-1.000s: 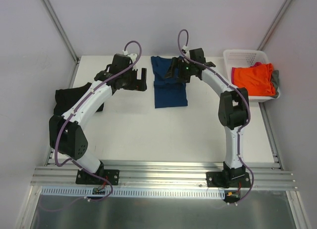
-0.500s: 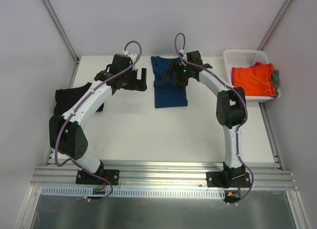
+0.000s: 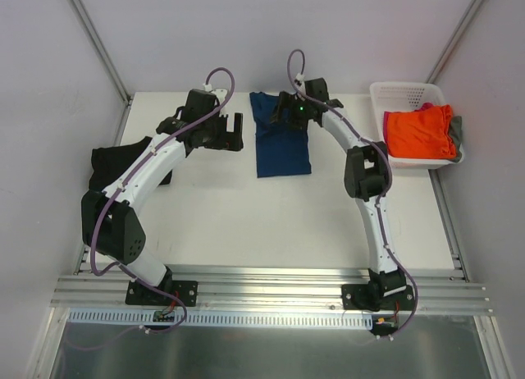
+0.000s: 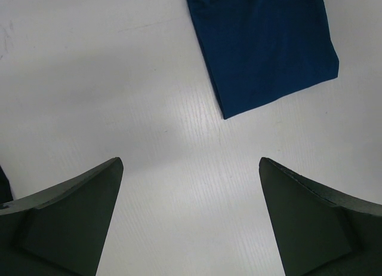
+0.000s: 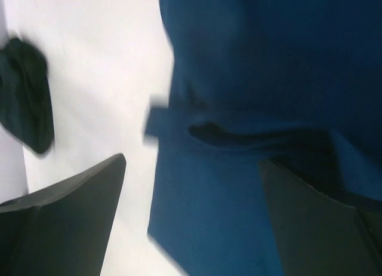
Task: Fold and stack the t-shirts
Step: Fold the folded rectangular tshirt in 1/3 of the way, then grab one side of the 2/3 rectangular tshirt with both arms
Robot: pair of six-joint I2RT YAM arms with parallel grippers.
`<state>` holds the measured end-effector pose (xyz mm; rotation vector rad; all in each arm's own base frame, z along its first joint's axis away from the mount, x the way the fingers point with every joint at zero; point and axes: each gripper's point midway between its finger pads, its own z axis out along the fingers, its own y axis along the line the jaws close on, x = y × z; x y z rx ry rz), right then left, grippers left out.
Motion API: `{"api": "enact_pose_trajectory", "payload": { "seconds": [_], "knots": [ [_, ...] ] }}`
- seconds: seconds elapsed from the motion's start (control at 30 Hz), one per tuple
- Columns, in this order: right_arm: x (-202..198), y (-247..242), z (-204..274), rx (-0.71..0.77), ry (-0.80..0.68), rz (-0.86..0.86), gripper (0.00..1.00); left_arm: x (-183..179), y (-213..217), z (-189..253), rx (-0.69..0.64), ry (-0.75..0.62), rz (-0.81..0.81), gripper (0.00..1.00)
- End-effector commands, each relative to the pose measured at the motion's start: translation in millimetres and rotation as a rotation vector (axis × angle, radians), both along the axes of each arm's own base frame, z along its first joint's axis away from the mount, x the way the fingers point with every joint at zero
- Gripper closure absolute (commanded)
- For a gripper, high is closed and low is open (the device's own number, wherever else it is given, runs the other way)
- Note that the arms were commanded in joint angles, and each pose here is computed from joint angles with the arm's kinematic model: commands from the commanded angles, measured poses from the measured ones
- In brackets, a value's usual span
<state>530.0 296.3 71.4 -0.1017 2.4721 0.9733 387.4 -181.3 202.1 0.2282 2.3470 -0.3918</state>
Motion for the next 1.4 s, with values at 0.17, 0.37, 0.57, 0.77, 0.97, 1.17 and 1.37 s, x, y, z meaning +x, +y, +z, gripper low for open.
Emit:
{"api": "enact_pose_trajectory", "payload": {
  "seconds": [0.17,0.37,0.57,0.77,0.97,1.17,1.37],
  "knots": [
    [128,-54,92,-0.005,-0.441,-0.231,0.03,-9,6,-10,0.019,0.038,-0.009,0.01],
    [94,-65,103,0.024,-0.344,-0.183,0.03,4,2,-12,0.026,0.038,-0.011,0.01],
    [21,-90,104,0.066,-0.125,-0.112,0.02,26,-5,-48,0.044,0.115,-0.010,0.01],
    [-44,-110,78,0.159,0.118,-0.081,0.07,26,-25,-88,-0.044,0.260,0.008,0.10],
    [-90,-121,47,0.176,0.295,-0.086,0.15,1,-59,-125,-0.232,0.484,-0.045,0.22],
    [-115,-121,27,0.189,0.410,-0.078,0.18,0,-74,-143,-0.282,0.554,-0.031,0.21],
    [-127,-118,2,0.186,0.490,-0.084,0.19,3,-84,-168,-0.318,0.613,-0.014,0.27]
  ]
}}
